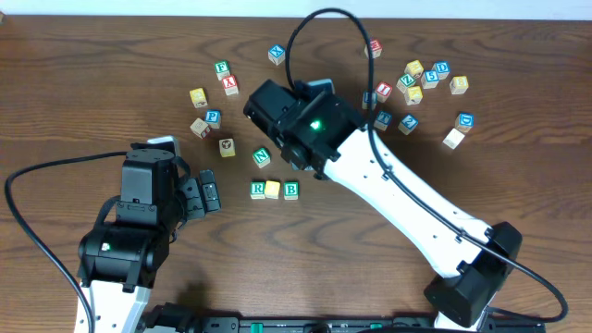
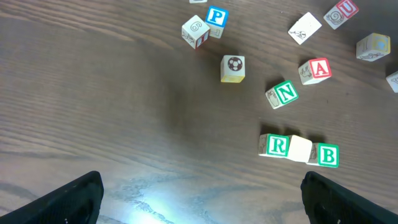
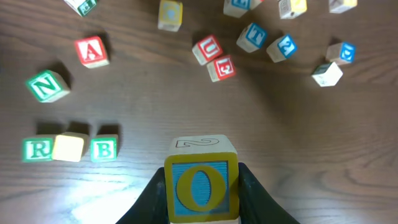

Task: Spell out ROBOT
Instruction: 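Lift the O block and carry it toward the right of the B block, then lower the O block beside the B block's right side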

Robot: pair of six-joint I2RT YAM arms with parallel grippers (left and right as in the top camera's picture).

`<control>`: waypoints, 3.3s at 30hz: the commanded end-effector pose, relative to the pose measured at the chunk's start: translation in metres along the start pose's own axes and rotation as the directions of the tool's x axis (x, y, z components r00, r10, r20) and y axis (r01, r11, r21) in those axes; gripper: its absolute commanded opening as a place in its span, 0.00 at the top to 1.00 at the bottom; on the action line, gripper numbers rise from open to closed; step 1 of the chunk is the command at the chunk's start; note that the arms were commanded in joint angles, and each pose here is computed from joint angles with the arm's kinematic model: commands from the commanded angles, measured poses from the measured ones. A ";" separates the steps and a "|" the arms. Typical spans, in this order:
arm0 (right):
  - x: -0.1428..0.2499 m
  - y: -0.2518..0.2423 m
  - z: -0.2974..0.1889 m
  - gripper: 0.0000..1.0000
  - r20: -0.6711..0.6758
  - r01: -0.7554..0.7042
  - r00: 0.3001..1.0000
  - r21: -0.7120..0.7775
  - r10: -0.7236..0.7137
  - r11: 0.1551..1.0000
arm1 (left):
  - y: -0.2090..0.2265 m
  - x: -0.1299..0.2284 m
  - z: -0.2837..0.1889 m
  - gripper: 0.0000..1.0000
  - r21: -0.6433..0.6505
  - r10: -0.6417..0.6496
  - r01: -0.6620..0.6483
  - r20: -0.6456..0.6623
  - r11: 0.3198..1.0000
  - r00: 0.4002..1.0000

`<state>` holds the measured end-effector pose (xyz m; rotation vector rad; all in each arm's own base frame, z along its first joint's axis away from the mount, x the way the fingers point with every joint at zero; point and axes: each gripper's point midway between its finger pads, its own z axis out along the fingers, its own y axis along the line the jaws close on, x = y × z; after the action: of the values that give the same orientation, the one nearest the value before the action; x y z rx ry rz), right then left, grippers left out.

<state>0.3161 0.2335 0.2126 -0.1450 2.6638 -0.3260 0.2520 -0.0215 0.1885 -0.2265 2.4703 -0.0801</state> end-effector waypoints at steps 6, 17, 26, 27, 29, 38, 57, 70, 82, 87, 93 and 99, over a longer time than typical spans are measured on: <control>0.023 0.005 0.021 0.99 -0.017 -0.030 0.999 -0.026 0.029 0.999 | 0.000 -0.008 -0.005 0.00 -0.002 0.006 -0.006 0.021 1.000 1.000; 0.053 0.013 0.034 0.99 -0.040 -0.069 0.997 -0.156 0.064 0.985 | 0.000 -0.008 -0.005 0.00 -0.002 0.006 -0.006 0.021 1.000 1.000; 0.084 0.027 0.067 0.99 -0.106 -0.119 0.989 -0.197 0.100 0.973 | 0.000 -0.008 -0.005 0.00 -0.002 0.006 -0.006 0.021 1.000 1.000; 0.087 0.027 0.071 0.99 -0.109 -0.127 0.988 -0.195 0.107 0.973 | 0.000 -0.008 -0.005 0.00 -0.002 0.006 -0.006 0.021 1.000 1.000; 0.092 0.028 0.078 0.99 -0.113 -0.147 0.985 -0.192 0.126 0.970 | 0.000 -0.008 -0.005 0.00 -0.002 0.006 -0.006 0.021 1.000 1.000; 0.102 0.035 0.098 0.99 -0.106 -0.180 0.981 -0.208 0.161 0.962 | 0.000 -0.008 -0.005 0.00 -0.002 0.006 -0.006 0.021 1.000 1.000; 0.120 0.049 0.139 0.99 -0.094 -0.177 0.983 -0.224 0.159 0.958 | 0.000 -0.008 -0.005 0.00 -0.002 0.006 -0.006 0.021 1.000 1.000; 0.120 0.062 0.149 0.99 -0.095 -0.164 0.985 -0.252 0.145 0.954 | 0.000 -0.008 -0.005 0.00 -0.002 0.006 -0.006 0.021 1.000 1.000; 0.116 0.072 0.153 0.99 -0.082 -0.149 0.988 -0.286 0.131 0.947 | 0.000 -0.008 -0.005 0.00 -0.002 0.006 -0.006 0.021 1.000 1.000; 0.112 0.076 0.154 0.99 -0.069 -0.152 0.988 -0.298 0.137 0.942 | 0.000 -0.008 -0.005 0.00 -0.002 0.006 -0.006 0.021 1.000 1.000; 0.113 0.080 0.163 0.99 -0.067 -0.142 0.990 -0.297 0.128 0.944 | 0.000 -0.008 -0.005 0.00 -0.002 0.006 -0.006 0.021 1.000 1.000; 0.113 0.080 0.167 0.99 -0.066 -0.138 0.990 -0.294 0.124 0.946 | 0.000 -0.008 -0.005 0.00 -0.002 0.006 -0.006 0.021 1.000 1.000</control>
<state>0.2879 0.2651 0.0140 -0.0351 2.7115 0.1687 0.2521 -0.0215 0.1886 -0.2270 2.4699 -0.0803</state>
